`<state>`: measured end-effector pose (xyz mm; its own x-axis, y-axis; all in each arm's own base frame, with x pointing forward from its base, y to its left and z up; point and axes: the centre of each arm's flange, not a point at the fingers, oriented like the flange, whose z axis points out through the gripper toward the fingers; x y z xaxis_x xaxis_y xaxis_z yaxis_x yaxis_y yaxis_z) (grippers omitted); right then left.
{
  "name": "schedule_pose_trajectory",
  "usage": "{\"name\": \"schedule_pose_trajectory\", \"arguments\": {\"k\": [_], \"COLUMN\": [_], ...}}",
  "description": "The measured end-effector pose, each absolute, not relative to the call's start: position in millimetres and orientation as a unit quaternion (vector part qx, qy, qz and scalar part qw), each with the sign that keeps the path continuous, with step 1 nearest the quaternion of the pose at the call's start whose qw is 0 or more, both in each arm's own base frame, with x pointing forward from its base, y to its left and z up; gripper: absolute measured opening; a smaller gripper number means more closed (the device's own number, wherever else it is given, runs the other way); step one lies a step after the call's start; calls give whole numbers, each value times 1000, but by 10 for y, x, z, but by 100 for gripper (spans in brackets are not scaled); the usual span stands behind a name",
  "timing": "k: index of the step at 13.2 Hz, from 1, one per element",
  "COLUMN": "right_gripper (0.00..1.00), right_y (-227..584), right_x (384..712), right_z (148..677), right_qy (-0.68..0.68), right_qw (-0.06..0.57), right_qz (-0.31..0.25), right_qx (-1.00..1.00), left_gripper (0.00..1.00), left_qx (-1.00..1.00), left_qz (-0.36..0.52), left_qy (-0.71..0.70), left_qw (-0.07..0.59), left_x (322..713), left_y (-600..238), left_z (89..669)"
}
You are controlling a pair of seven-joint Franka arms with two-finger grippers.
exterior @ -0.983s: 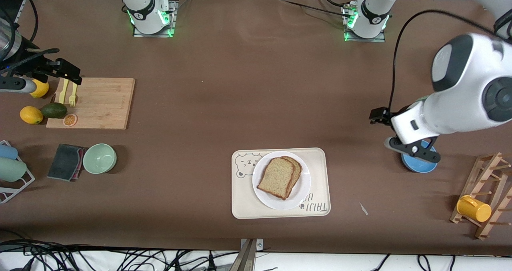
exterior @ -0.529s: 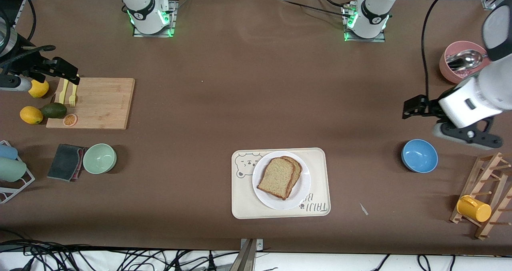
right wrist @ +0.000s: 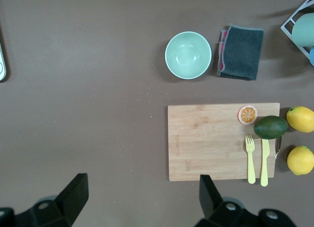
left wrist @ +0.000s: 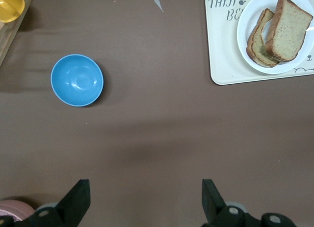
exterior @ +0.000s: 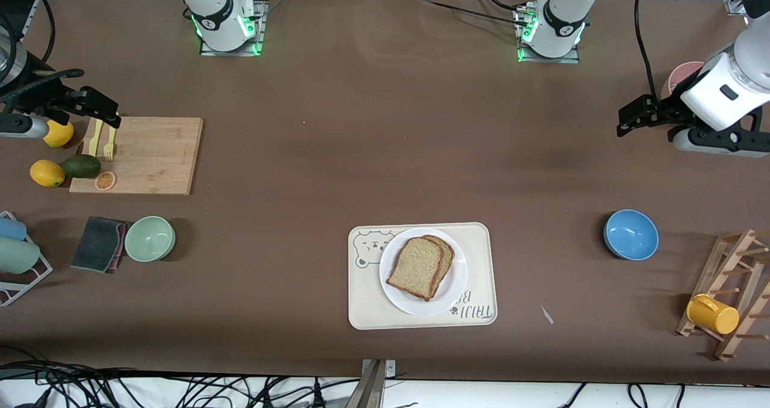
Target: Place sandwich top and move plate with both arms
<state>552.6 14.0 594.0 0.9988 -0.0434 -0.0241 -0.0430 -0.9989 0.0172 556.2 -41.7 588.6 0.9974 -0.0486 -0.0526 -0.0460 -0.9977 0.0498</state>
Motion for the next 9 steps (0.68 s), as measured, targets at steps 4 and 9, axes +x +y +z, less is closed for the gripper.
{"name": "schedule_pose_trajectory", "arguments": {"k": [4,9], "right_gripper": [100,100], "right_y": [140,140], "right_x": [5526,5526], "right_z": [5940,5940], "right_qy": [-22,-22], "right_qw": [8,8], "right_qz": [-12,-12], "right_qx": [1000,1000], "left_gripper": [100,100], "left_qx": [999,1000], "left_qz": [-26,-24], "left_qy": [-5,-7], "left_qw": [23,4], "left_x": [5491,5476], "left_y": [-364,-557], "left_z": [5876,5876]}}
